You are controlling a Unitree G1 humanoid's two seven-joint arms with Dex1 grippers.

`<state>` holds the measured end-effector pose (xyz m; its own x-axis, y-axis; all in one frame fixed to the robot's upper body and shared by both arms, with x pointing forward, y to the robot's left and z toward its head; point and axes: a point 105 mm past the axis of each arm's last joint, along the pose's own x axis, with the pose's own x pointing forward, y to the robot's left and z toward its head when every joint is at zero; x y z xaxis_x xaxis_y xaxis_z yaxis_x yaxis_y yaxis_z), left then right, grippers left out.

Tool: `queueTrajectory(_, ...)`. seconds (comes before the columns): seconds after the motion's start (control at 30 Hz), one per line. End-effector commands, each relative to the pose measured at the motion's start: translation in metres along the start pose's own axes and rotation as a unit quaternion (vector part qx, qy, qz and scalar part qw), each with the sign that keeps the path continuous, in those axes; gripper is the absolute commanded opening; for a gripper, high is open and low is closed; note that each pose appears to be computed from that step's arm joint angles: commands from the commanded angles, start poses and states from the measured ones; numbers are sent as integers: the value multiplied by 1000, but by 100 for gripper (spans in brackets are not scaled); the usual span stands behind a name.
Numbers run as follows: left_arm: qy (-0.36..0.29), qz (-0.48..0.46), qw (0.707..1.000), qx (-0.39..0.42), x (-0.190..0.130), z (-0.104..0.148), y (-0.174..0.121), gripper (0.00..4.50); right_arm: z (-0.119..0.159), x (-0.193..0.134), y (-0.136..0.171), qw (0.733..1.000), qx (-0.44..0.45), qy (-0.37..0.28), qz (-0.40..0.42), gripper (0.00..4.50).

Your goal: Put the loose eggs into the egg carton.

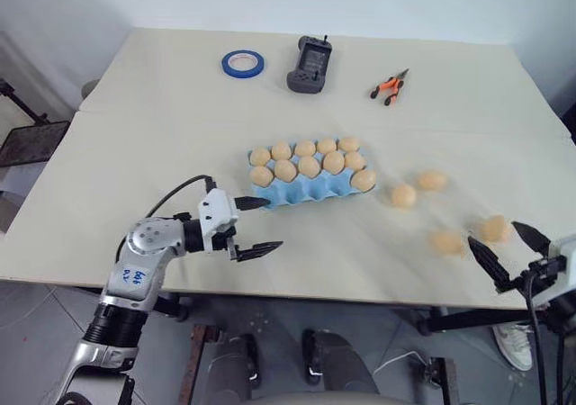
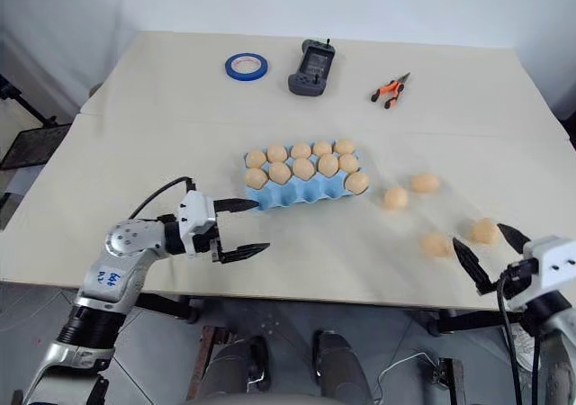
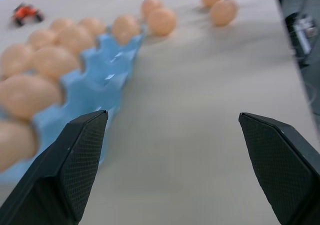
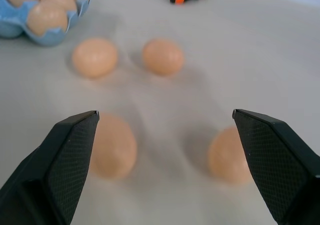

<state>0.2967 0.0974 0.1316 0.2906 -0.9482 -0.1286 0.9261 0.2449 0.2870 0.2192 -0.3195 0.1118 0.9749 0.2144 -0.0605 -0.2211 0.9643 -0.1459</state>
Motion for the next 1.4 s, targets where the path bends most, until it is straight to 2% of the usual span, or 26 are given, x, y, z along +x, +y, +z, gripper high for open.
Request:
queueTrajectory(0.03, -15, -16, 1000, 13, 6, 8, 0, 447, 12, -5, -1, 1000, -10, -18, 7, 450)
queueTrajectory(0.23, -16, -15, 1000, 16, 8, 8, 1, 447, 14, 10, 11, 997, -29, -7, 71, 450)
queueTrajectory(0.67, -28, -12, 999, 16, 6, 11, -2, 447, -7, 55, 2, 987, -35, 47, 149, 450)
queueTrajectory(0.77, -33, -9, 999, 19, 6, 14, 0, 450, -10, 61, 6, 984, -38, 55, 166, 389)
queueTrajectory(0.97, -45, -6, 999, 22, 5, 17, 1, 450, -11, 68, 12, 982, -45, 49, 178, 178)
queueTrajectory(1.07, -44, 4, 999, 22, 3, 17, 4, 450, -3, 74, 21, 979, -47, 34, 196, 160)
queueTrajectory(1.23, -41, 93, 995, 0, -19, 9, 25, 450, 38, 98, 63, 963, -55, -29, 262, 160)
queueTrajectory(1.4, -23, 149, 988, -15, -42, -2, 32, 450, 64, 141, 98, 963, -60, -33, 261, 160)
